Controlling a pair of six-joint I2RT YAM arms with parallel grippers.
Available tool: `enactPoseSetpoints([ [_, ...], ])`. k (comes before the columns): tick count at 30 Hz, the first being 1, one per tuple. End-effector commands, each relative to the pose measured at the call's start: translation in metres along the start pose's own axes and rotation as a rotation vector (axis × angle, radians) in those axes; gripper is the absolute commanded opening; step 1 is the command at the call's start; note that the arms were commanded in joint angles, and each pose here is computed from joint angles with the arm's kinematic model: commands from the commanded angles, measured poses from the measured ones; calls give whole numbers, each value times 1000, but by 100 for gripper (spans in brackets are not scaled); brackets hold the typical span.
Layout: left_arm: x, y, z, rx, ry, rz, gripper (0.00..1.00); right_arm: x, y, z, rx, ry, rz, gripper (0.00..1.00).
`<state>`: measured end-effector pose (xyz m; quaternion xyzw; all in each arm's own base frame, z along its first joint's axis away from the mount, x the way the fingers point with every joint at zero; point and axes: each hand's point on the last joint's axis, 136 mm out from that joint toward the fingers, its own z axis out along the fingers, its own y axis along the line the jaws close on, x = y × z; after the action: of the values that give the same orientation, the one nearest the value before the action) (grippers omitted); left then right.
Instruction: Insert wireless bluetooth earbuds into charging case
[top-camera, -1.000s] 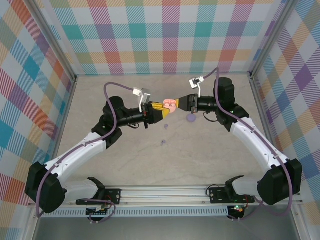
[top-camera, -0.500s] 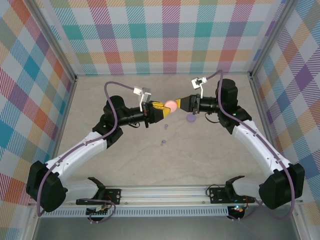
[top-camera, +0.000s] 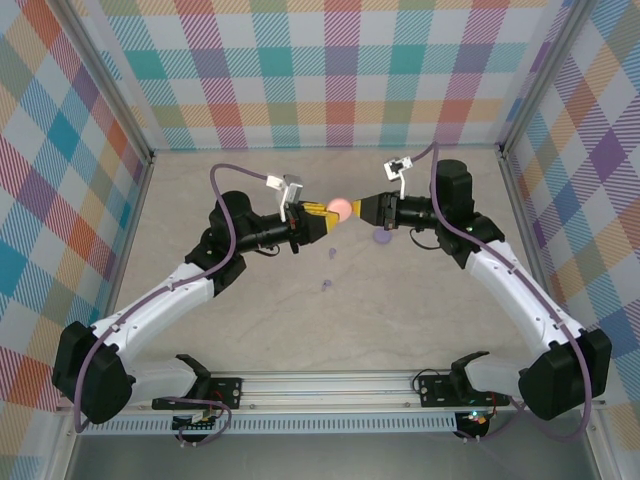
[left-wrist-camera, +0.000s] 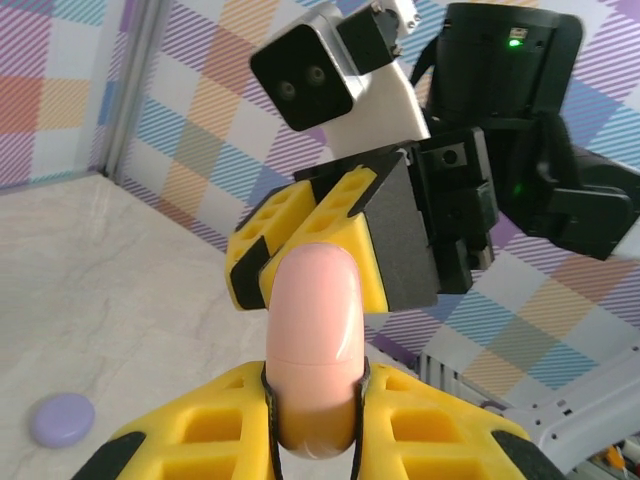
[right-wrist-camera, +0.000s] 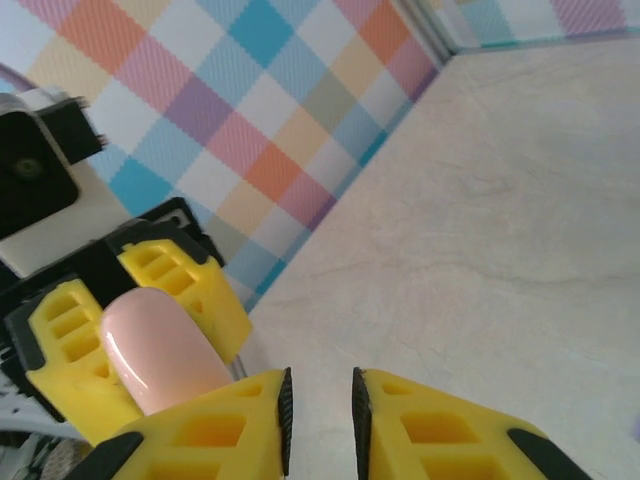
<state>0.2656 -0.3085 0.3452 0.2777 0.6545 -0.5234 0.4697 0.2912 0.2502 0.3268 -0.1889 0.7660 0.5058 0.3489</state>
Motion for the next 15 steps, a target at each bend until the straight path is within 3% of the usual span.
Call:
enactPoseSetpoints([
  [1, -11, 7, -1, -73, -28, 16, 0, -11, -13, -13, 162, -41, -38, 25],
  [6, -7, 28, -1, -146, -4, -44, 0, -7, -51, -25, 389, -37, 19, 26],
  [15, 10, 110, -4, -336, 44, -227, 0, 3, -62, -27, 442, -7, 33, 28],
])
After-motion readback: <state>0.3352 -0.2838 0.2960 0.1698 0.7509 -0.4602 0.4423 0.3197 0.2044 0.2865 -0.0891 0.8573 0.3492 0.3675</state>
